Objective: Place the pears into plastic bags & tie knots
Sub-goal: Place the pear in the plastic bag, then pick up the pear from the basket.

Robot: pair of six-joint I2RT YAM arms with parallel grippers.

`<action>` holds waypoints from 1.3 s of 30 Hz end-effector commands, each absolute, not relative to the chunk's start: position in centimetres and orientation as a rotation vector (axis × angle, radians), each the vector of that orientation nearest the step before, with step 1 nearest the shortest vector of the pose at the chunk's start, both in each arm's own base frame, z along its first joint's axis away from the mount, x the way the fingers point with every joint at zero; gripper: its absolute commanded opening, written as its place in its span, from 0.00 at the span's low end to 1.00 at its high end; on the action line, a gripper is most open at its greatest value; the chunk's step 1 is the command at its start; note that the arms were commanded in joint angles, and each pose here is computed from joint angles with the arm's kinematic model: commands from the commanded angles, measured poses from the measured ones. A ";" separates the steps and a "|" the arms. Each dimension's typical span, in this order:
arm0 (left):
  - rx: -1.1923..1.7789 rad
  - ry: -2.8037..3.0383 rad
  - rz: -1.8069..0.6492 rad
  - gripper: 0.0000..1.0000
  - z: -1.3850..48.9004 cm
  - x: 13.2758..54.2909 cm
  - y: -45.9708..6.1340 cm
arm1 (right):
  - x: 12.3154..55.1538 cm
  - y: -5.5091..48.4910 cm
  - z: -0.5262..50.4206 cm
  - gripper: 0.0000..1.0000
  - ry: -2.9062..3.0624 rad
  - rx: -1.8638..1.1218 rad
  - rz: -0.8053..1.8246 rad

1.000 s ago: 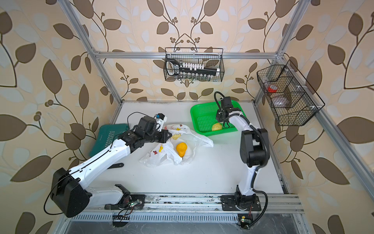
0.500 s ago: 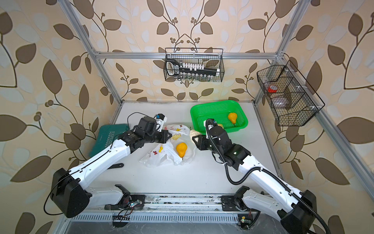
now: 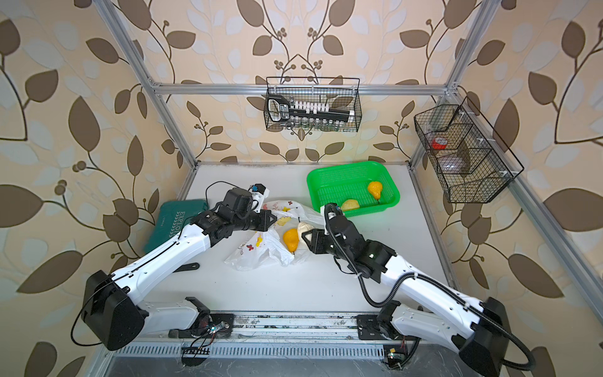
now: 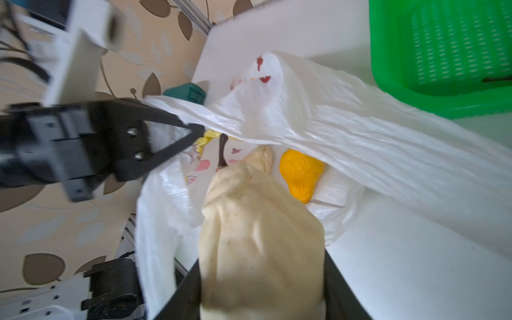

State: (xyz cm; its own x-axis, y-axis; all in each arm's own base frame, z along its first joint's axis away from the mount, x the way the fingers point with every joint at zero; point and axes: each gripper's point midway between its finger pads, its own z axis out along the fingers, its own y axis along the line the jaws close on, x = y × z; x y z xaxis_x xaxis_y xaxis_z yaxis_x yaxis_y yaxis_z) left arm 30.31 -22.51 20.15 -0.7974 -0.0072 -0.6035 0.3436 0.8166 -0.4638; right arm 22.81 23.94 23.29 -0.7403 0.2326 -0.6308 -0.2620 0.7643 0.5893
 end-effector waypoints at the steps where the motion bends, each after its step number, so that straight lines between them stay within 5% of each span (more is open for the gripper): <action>1: 0.274 2.361 -0.785 0.00 21.1 30.5 -23.0 | 20.8 22.7 23.1 0.30 2.265 0.013 0.871; 11: 0.285 2.355 -0.797 0.00 21.6 30.4 -23.1 | 21.8 25.9 18.1 0.30 2.347 -0.023 0.844; 27: 0.305 2.344 -0.836 0.00 21.9 29.8 -23.4 | 33.0 32.0 15.5 0.33 2.327 -0.050 0.732; 29: 0.304 2.348 -0.837 0.00 21.8 29.8 -23.4 | 33.7 33.4 14.9 0.40 2.346 -0.076 0.746; 33: 0.290 2.355 -0.831 0.00 21.6 29.9 -23.3 | 34.0 34.5 13.5 0.76 2.397 -0.128 0.746; 39: 0.270 2.364 -0.810 0.00 21.5 30.1 -23.1 | 31.3 32.7 15.8 0.91 2.389 -0.175 0.785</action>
